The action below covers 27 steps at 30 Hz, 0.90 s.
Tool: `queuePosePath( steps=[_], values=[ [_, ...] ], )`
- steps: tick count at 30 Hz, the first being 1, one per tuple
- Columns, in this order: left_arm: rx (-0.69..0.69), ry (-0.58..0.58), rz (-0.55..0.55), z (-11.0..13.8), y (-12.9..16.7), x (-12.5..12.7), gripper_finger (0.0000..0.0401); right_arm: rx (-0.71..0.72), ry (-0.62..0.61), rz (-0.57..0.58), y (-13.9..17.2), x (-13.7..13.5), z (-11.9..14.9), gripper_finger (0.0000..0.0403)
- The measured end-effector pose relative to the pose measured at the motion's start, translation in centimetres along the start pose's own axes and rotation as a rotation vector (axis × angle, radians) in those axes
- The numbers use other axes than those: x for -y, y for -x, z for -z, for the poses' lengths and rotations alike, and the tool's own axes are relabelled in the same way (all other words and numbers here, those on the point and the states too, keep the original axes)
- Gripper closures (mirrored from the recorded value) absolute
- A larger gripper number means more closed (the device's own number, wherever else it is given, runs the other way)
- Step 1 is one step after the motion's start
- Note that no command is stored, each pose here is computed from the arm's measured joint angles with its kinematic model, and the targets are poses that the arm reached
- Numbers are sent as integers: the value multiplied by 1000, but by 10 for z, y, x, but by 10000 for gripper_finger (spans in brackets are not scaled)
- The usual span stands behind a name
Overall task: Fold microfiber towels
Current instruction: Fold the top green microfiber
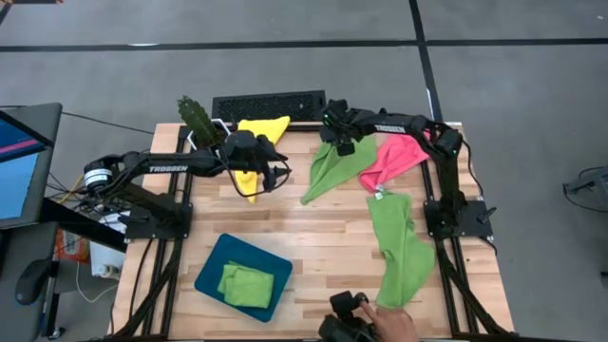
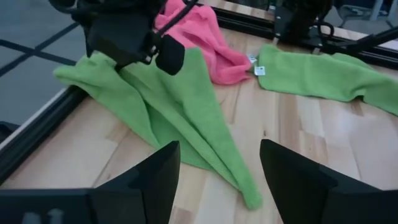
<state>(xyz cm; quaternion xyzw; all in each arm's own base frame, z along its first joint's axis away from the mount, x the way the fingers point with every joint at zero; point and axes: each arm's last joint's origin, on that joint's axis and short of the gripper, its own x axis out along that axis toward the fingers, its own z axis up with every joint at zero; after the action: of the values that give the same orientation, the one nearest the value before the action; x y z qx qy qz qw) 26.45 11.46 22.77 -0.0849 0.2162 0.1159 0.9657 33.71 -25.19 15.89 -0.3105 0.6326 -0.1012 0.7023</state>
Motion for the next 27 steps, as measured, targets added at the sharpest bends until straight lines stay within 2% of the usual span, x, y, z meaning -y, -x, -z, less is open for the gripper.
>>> queuePosePath(
  steps=[3,5,10,11,16,21,27],
  values=[
    [2,6,-14,0,1,-4,185,-4,5,-5,-1,0,1,208],
    [5,11,-22,0,1,-7,185,0,0,-2,-2,1,1,238],
    [30,22,-35,-3,2,-11,186,11,-4,18,7,6,3,374],
    [37,25,-35,-4,2,-11,186,11,-7,20,8,7,4,386],
    [48,49,-37,-4,0,-11,186,39,-77,41,24,12,4,393],
    [72,62,-48,1,-13,-11,186,119,-148,86,69,23,6,392],
    [114,91,-89,15,-45,-9,186,204,-214,180,127,34,15,395]
  ],
)
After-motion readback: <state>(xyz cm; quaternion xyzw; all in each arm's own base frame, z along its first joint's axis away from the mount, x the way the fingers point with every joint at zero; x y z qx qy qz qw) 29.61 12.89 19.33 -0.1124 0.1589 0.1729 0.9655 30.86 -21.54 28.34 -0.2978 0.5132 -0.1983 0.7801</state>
